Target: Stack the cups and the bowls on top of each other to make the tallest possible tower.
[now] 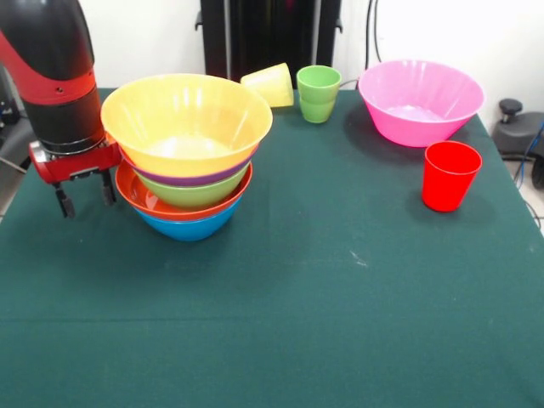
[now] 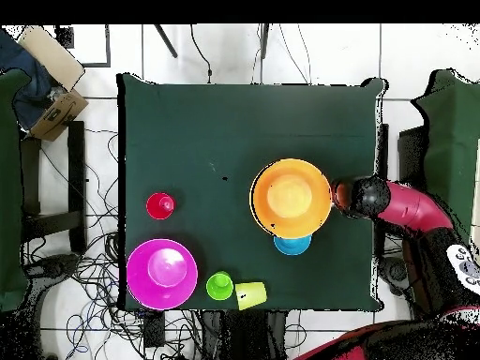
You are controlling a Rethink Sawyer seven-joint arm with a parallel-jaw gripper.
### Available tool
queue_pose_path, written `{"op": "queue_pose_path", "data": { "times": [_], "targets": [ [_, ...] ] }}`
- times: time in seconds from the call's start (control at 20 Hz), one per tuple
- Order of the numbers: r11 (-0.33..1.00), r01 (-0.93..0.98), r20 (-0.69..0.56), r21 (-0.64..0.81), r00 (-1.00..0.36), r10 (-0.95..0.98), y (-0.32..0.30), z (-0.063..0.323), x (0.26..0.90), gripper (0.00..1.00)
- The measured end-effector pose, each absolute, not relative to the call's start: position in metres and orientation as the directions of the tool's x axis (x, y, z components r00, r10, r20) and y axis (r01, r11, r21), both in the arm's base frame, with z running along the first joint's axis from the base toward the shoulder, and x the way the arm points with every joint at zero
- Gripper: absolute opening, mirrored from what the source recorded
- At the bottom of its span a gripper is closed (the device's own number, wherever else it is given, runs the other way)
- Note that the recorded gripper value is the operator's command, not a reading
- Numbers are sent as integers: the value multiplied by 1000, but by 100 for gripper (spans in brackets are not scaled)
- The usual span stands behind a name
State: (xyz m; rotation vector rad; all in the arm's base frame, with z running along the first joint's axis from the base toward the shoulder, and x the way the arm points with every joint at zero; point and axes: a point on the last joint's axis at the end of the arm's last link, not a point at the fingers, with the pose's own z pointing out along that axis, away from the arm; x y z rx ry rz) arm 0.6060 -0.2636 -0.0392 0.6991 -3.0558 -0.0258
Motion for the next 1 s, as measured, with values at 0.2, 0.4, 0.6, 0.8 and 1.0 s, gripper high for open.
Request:
{"op": "queue_pose_path", "data": {
  "times": [0.2,0.4,0.6,0.8,1.0],
  "targets": [
    [901,-433,3,19,-901,-433,-264,-39,606,100],
    [901,-433,4,19,-901,-433,-264,-39,605,100],
    [902,-432,4,20,-902,-432,-263,-39,605,100],
    [902,-432,6,19,-902,-432,-263,-38,605,100],
    [900,-436,10,16,-900,-436,-261,-37,606,100]
  ]
}}
